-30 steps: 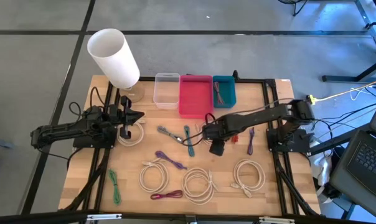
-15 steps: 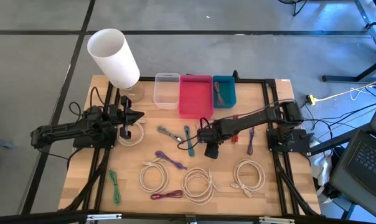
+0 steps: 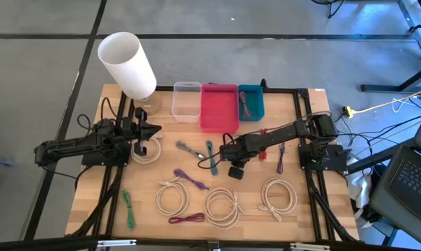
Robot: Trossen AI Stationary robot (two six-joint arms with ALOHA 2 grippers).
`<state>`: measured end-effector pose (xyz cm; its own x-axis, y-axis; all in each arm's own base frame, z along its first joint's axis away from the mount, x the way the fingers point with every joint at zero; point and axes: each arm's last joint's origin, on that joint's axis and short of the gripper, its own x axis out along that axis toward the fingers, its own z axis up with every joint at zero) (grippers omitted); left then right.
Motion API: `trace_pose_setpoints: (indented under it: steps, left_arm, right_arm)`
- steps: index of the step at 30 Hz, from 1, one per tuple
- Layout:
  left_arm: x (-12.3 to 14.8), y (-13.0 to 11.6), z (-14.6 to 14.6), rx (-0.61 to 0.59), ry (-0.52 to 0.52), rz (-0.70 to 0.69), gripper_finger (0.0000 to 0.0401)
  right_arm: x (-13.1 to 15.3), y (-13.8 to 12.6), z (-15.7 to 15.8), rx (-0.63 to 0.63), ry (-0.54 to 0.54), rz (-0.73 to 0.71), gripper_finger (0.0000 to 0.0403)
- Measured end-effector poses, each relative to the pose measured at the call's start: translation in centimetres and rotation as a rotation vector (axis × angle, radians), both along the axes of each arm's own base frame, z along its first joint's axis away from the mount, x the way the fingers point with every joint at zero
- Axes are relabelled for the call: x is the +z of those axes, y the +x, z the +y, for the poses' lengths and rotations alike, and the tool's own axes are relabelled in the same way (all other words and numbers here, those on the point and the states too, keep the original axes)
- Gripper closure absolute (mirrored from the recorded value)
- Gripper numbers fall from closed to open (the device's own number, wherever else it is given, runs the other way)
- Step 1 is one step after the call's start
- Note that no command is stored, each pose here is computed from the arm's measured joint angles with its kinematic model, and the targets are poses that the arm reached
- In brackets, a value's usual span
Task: Pick & Place USB Port
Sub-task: Put the brown HDMI cable into the red bin
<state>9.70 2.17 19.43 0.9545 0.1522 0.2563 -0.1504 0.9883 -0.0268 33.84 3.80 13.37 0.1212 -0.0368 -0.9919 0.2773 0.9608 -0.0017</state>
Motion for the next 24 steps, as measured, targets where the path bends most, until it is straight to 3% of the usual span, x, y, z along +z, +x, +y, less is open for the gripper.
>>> trace_pose_setpoints:
  steps: [7,11,18,24]
  left_arm:
    - [0.0,0.0,0.0,0.0,0.0,0.0,0.0397]
    - [0.0,0.0,0.0,0.0,0.0,0.0,0.0397]
    - [0.0,0.0,0.0,0.0,-0.001,0.002,0.0397]
    - [0.0,0.0,0.0,0.0,0.0,0.001,0.0397]
  right_arm:
    - [0.4,-0.2,0.0,-0.103,0.002,0.001,0.0369]
    - [1.8,-1.3,0.5,-0.15,-0.042,0.004,0.039]
    - [7.5,-3.1,1.5,-0.222,-0.133,-0.068,0.039]
    - [13.4,-2.9,1.2,-0.189,-0.294,-0.255,0.039]
